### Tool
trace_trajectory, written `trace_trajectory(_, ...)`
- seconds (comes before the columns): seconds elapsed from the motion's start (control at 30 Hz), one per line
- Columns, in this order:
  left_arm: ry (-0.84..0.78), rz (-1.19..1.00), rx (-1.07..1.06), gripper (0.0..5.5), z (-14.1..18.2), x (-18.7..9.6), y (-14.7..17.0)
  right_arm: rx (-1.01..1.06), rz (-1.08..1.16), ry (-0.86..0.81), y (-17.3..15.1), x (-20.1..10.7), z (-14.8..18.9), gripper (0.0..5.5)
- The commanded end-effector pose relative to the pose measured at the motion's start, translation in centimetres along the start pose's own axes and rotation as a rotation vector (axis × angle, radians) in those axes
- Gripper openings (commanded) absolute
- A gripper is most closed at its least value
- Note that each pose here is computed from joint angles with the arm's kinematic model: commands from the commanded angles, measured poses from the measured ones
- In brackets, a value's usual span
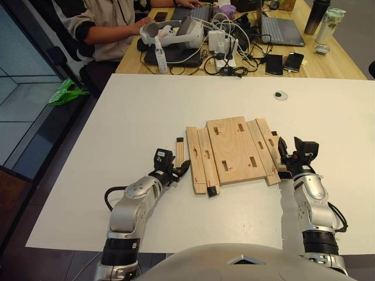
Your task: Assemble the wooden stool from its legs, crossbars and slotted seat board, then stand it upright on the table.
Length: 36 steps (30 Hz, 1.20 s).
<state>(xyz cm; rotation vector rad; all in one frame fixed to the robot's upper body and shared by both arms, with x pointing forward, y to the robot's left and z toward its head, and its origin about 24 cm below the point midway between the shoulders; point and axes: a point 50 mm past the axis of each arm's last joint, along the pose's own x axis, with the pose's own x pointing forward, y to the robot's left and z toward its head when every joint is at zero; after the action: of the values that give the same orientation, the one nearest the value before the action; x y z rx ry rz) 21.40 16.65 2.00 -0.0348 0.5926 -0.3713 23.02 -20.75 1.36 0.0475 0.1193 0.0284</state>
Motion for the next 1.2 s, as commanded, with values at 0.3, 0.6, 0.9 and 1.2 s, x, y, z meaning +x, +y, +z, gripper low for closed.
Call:
trace_trajectory(0.3,0.122,0.078,0.047,2.02,1.2,-0.7,0.4,0.013,-0.019,-0.003,-0.3,0.1,0.3,2.68)
trace_trajectory(0.6,0.166,0.138,0.082,1.3,0.7,-1.5,3.8,0.05,-0.009,-0.05,-1.0,1.0,2.1,2.68)
trace_trajectory(0.9,-0.479,0.298,0.344,1.29,15.2,-2.7,5.5,0.703,0.403,-0.135,2.4,3.3,9.1,2.68)
trace_trajectory(1.2,-0.583,-0.194,0.637,1.29,16.7,-1.6,-2.5,0.903,1.025,-0.099,7.7,1.7,15.1,2.68)
